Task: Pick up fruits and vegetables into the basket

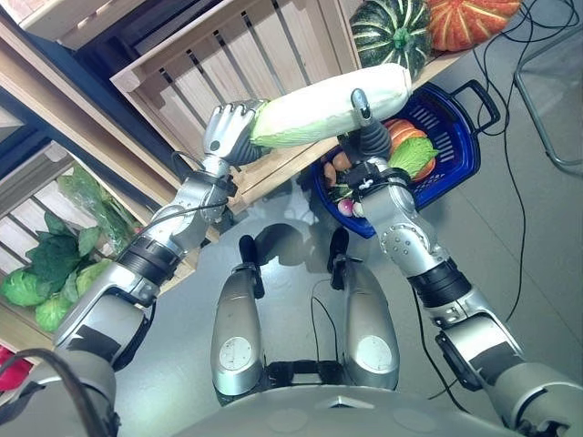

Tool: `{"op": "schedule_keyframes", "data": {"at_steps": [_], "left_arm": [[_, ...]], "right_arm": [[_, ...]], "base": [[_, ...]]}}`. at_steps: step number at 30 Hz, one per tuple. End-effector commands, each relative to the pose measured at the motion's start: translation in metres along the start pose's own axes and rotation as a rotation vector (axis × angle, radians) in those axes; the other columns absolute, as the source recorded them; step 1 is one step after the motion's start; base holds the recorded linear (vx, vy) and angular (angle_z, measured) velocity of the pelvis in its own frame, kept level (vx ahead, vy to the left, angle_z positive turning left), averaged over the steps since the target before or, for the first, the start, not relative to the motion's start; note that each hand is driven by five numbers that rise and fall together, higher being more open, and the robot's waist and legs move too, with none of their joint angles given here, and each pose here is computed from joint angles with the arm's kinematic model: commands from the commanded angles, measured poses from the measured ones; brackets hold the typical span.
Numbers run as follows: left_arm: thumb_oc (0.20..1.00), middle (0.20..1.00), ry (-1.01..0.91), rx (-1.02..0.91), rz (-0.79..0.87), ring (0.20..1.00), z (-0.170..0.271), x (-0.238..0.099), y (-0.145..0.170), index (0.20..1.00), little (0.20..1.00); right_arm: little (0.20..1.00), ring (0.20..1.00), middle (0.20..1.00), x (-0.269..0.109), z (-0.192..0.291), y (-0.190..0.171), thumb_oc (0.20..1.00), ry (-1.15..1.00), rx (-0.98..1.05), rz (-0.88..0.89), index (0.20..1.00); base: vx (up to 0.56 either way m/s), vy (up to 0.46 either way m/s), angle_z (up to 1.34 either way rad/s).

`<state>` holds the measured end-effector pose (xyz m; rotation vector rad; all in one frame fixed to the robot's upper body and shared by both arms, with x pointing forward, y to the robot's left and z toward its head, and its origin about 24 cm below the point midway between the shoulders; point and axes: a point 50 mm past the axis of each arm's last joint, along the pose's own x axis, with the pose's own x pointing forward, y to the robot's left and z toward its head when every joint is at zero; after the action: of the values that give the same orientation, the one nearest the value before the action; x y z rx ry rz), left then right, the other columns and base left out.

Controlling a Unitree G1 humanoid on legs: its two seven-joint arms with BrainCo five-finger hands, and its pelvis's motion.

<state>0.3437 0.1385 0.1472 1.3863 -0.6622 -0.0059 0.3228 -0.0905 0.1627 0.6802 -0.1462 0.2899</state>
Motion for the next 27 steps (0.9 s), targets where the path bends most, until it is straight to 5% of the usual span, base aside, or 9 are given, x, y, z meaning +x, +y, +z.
{"op": "schedule_keyframes", "data": {"at_steps": [1, 4, 5, 10, 11, 12, 13, 27], "left_arm": [[0.200, 0.200, -0.430, 0.027, -0.016, 0.200, 0.081, -0.003, -0.005, 0.200, 0.200], [0.200, 0.200, -0.435, 0.030, -0.032, 0.200, 0.084, -0.006, -0.012, 0.200, 0.200], [0.200, 0.200, -0.427, 0.020, -0.049, 0.200, 0.084, -0.008, -0.018, 0.200, 0.200], [0.216, 0.216, -0.377, -0.006, -0.078, 0.216, 0.082, -0.019, -0.037, 0.216, 0.216], [0.533, 0.533, -0.354, -0.020, -0.083, 0.533, 0.081, -0.020, -0.039, 0.533, 0.533], [0.614, 0.614, -0.344, -0.029, -0.083, 0.614, 0.080, -0.019, -0.040, 0.614, 0.614], [1.000, 1.000, -0.276, -0.097, -0.112, 1.000, 0.074, -0.020, -0.041, 1.000, 1.000], [1.000, 1.000, 0.215, -1.014, -0.149, 1.000, 0.020, -0.078, -0.053, 1.000, 1.000]], "right_arm": [[1.000, 1.000, 1.000, 0.004, 0.020, 0.073, 1.000, -0.104, 0.047, 0.378, 1.000], [1.000, 1.000, 1.000, 0.006, 0.026, 0.077, 1.000, -0.146, 0.029, 0.376, 1.000], [0.200, 0.200, 0.200, 0.007, 0.032, 0.076, 0.200, -0.191, 0.023, 0.342, 0.200], [0.200, 0.200, 0.200, 0.008, 0.048, 0.069, 0.200, -0.384, -0.100, 0.251, 0.200], [0.200, 0.200, 0.200, 0.009, 0.050, 0.068, 0.200, -0.421, -0.151, 0.231, 0.200], [0.200, 0.200, 0.200, 0.010, 0.052, 0.069, 0.200, -0.437, -0.168, 0.223, 0.200], [0.200, 0.200, 0.200, 0.012, 0.064, 0.066, 0.200, -0.509, -0.251, 0.186, 0.200], [0.200, 0.200, 0.200, -0.049, 0.162, 0.014, 0.200, -0.980, -0.534, -0.063, 0.200]], "base": [[-0.01, -0.011, 0.04], [0.00, -0.003, 0.01], [-0.03, 0.012, 0.00], [-0.02, 0.018, 0.00], [-0.02, 0.034, 0.00], [-0.06, 0.026, 0.00], [-0.07, 0.010, -0.01], [-0.05, -0.003, -0.06]]}}
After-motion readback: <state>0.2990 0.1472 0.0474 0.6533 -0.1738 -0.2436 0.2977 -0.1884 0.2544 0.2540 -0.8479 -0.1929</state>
